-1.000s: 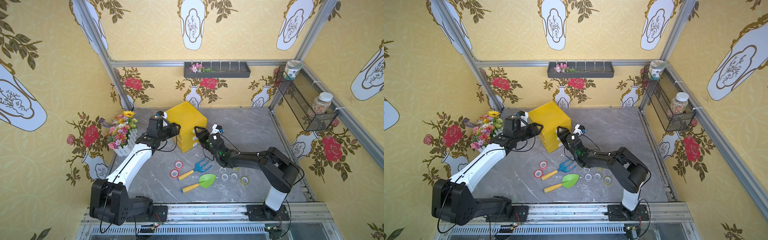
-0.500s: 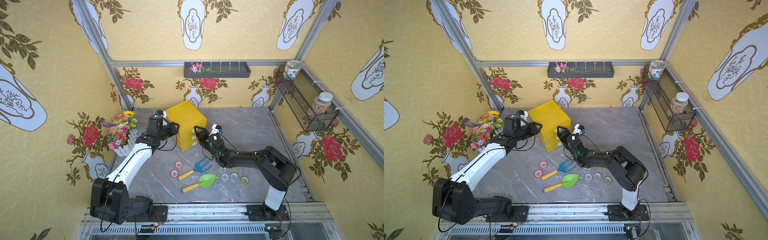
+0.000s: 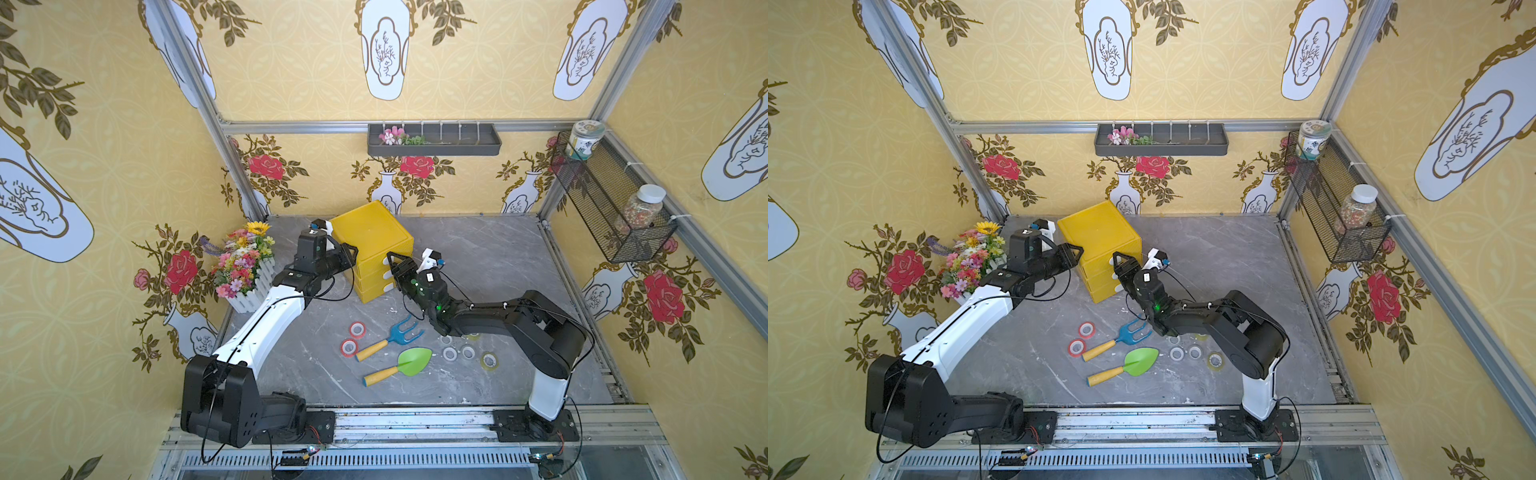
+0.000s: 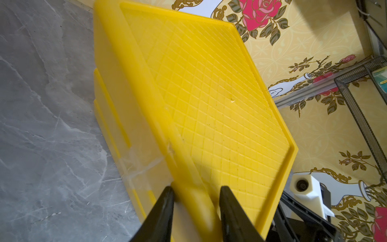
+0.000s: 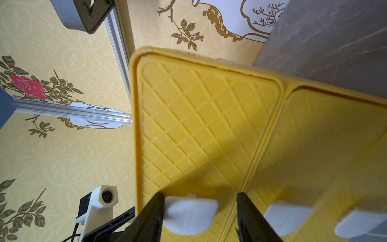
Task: Place the transparent tape into the drawer according to color
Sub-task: Open the drawer in the storage box.
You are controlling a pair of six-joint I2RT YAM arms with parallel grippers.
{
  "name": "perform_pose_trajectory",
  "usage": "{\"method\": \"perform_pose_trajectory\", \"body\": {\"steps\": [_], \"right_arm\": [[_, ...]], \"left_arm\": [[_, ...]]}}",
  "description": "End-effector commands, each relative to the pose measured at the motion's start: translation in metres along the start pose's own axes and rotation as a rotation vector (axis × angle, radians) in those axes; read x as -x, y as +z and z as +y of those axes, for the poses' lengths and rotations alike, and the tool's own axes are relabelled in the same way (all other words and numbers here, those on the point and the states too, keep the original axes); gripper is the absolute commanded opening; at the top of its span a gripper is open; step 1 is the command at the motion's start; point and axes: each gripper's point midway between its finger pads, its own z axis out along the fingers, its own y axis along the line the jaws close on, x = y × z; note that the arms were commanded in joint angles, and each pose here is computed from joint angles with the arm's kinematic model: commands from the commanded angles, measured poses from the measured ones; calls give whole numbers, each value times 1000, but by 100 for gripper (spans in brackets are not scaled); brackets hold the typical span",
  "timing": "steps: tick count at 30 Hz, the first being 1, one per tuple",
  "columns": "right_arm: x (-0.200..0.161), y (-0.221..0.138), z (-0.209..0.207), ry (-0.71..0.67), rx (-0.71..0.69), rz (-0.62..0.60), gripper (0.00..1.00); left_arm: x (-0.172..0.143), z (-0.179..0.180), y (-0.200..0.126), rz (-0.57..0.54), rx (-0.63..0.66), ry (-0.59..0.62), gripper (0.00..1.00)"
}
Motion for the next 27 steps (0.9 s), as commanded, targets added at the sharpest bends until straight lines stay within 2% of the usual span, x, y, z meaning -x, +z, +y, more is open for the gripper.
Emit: {"method": "perform_pose_trajectory", "body": {"steps": [1, 4, 13, 27], "right_arm": [[-2, 3, 13, 17, 55, 11, 51], [-3, 4, 12, 20, 54, 13, 45], [-4, -4, 4, 24, 45, 19, 39], [-14, -35, -4, 44, 24, 60, 37]], "left_arm": [[-31, 10, 3, 126, 26, 9, 39], [-32, 10, 3, 127, 29, 12, 40], [-32, 10, 3, 128, 30, 8, 44], [-33, 12, 6, 137, 37, 2, 48]]}}
